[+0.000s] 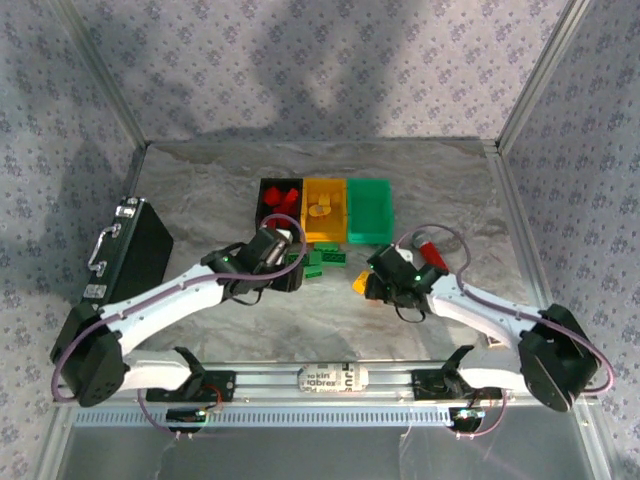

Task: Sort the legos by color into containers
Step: Pick up the lego from the center of the table, then place the lego in the container.

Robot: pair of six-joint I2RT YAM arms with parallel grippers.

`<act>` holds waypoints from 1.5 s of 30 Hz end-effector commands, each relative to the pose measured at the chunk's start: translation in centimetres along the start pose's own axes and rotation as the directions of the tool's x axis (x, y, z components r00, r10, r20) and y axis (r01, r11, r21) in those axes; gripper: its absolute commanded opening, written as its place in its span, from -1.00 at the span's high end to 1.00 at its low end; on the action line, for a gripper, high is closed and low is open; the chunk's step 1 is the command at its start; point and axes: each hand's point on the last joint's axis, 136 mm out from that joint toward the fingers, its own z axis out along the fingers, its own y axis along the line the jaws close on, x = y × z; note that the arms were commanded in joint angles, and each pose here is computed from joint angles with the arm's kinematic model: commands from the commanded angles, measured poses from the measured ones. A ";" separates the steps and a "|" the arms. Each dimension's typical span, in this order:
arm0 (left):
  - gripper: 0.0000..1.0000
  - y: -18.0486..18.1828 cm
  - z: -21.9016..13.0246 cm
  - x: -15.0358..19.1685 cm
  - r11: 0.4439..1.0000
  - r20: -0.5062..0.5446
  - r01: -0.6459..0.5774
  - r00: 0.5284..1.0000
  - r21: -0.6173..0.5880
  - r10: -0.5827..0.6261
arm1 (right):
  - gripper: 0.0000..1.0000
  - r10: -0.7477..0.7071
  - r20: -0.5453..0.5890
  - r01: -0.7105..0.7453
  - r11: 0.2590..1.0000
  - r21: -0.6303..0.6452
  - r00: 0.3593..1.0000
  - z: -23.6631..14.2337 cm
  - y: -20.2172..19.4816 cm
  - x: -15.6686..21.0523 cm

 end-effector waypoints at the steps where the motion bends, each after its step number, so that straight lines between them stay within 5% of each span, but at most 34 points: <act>1: -0.36 0.4 -0.6 0.8 0.999 0.019 0.038 0.999 0.016 -0.038 | -0.32 -0.024 0.005 0.024 1.000 -0.016 1.000 0.3 1.5 -0.8; 10: -0.35 2.3 -1.1 3.0 0.998 0.028 0.063 0.998 -0.008 -0.062 | -0.17 -0.042 -0.055 0.045 0.997 0.055 0.998 2.1 1.7 -0.5; 18: -0.32 2.7 -0.9 3.1 0.998 0.031 0.067 0.997 -0.018 -0.066 | 0.27 -0.053 -0.062 0.059 0.993 0.102 0.997 1.9 0.9 0.0; 32: -0.29 3.0 -1.3 2.8 0.998 0.044 0.062 0.997 -0.021 -0.061 | 0.28 -0.088 0.025 0.086 0.994 0.063 0.996 -1.9 2.5 -2.8; 45: -0.27 3.7 -1.3 4.9 0.995 0.017 0.097 0.995 -0.007 -0.097 | 0.25 -0.172 0.136 0.184 0.979 -0.083 0.976 -5.0 11.6 -11.5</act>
